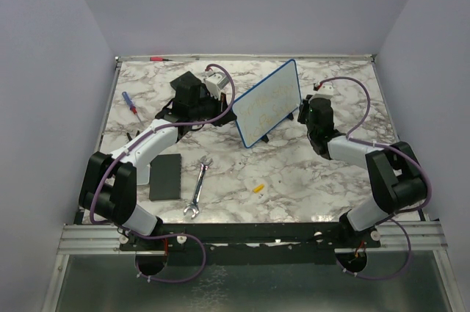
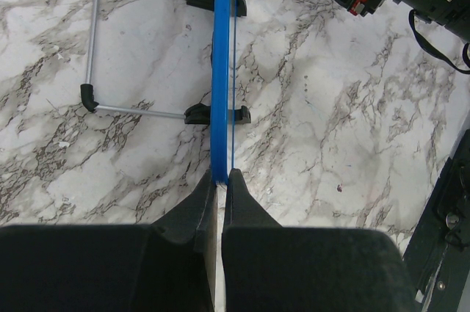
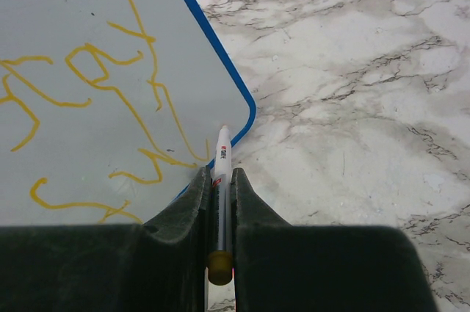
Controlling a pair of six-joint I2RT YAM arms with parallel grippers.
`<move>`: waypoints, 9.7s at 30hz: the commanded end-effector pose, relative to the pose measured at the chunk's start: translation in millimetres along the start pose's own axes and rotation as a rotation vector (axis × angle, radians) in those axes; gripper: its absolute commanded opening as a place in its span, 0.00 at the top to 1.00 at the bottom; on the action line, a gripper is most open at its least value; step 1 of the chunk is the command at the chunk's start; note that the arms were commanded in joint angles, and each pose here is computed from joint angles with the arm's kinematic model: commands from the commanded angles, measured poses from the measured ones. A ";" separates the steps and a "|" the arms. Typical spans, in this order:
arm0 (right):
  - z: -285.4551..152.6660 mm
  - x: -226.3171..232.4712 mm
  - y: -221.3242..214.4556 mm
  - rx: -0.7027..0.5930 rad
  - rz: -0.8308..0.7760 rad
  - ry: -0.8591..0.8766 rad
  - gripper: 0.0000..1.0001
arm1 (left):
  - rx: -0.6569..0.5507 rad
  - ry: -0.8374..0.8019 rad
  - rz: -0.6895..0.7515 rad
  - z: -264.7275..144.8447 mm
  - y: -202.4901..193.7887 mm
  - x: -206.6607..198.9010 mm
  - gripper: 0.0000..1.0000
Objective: Write a sentence on the whiteboard
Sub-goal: Write a sentence on the whiteboard, then close the whiteboard marker at the center of the board.
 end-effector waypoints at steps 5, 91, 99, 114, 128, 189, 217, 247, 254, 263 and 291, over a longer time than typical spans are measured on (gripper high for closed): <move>8.2 5.6 10.0 -0.032 0.028 0.024 0.99 | 0.052 0.006 -0.002 1.6 -10.8 -0.3 1.00; -203.9 -7.2 20.6 0.123 0.201 0.419 0.99 | 0.277 0.106 0.301 18.7 -175.4 -144.2 0.32; -208.8 -7.4 19.2 0.129 0.202 0.435 0.99 | 0.295 0.110 0.318 24.1 -182.5 -141.2 0.35; -208.6 -4.4 16.1 0.170 0.216 0.445 0.99 | 0.333 0.164 0.382 30.5 -193.4 -137.3 0.51; -209.8 -3.2 12.4 0.207 0.210 0.455 0.99 | 0.359 0.173 0.408 37.7 -199.9 -137.5 0.75; -231.9 52.0 10.4 0.602 0.252 0.947 0.99 | 0.231 -0.195 0.473 -36.6 -90.5 -132.6 1.00; -230.3 53.7 30.1 0.543 0.240 0.994 0.99 | 0.215 -0.270 0.480 -42.7 -90.0 -142.0 1.00; -223.3 49.6 33.4 0.520 0.232 0.932 0.99 | 0.204 -0.280 0.483 -45.2 -88.2 -144.1 1.00; -229.0 52.2 30.4 0.556 0.227 0.999 0.99 | 0.208 -0.281 0.481 -44.6 -89.0 -143.7 1.00; -226.6 48.9 26.2 0.565 0.216 0.963 0.99 | 0.205 -0.278 0.482 -44.8 -88.5 -143.5 1.00; -234.6 54.5 24.6 0.622 0.210 1.091 0.99 | 0.188 -0.318 0.490 -48.7 -86.1 -149.5 1.00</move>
Point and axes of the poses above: each gripper's point midway between its finger pads, its own z axis out along the fingers, its own x axis along the line the jaws close on, y = z × x, the point moved 6 cm from there along -z, back along the fingers, and after that the axes turned 3 degrees about z, right-handed, at the moved point
